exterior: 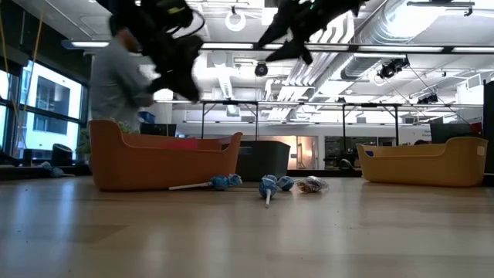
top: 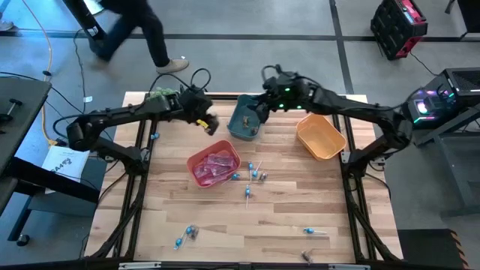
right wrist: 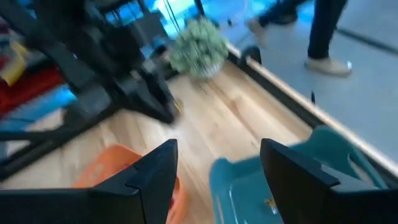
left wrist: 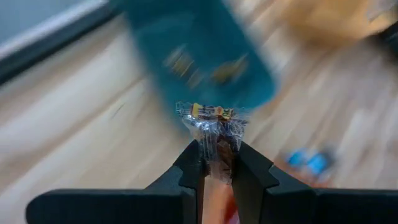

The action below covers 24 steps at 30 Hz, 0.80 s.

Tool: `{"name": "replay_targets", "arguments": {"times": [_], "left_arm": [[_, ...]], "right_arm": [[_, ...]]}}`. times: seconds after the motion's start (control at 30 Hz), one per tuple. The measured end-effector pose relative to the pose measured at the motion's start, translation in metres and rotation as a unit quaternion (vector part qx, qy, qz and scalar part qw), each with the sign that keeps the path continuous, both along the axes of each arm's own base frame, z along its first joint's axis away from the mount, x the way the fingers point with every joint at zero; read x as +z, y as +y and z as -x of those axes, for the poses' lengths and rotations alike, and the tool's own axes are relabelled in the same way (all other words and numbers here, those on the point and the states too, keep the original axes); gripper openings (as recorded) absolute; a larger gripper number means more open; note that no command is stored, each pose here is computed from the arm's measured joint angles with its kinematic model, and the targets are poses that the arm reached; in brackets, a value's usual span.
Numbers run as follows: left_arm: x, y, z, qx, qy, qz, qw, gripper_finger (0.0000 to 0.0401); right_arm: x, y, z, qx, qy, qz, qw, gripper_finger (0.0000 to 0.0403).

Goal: Sort candy
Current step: Put the black candy into the blue bin

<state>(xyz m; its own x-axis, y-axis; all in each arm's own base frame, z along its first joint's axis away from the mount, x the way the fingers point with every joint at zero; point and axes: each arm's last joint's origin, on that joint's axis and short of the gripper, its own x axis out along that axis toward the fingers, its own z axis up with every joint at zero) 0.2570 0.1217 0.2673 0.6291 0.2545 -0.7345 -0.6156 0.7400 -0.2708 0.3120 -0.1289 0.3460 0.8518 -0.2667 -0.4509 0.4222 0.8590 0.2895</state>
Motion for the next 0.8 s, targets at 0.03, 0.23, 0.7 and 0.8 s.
{"name": "replay_targets", "arguments": {"times": [0.03,0.23,0.7,0.8], "left_arm": [[0.0,0.001,-0.009,-0.007,-0.026,-0.011,1.0,0.0045],[-0.016,0.007,-0.056,-0.025,-0.129,-0.058,0.99,0.0053],[-0.057,0.02,-0.078,-0.001,-0.124,-0.017,0.992,0.0224],[-0.055,0.019,-0.08,-0.027,-0.143,-0.002,0.989,0.0258]], "right_arm": [[0.007,0.002,0.005,-0.003,-0.009,0.006,1.0,0.0225],[0.038,0.013,0.033,-0.018,-0.051,0.029,0.998,0.0225],[0.046,0.02,0.052,-0.032,-0.035,0.014,0.999,0.0224],[0.045,0.02,0.051,-0.033,-0.033,0.013,0.999,0.0224]]}}
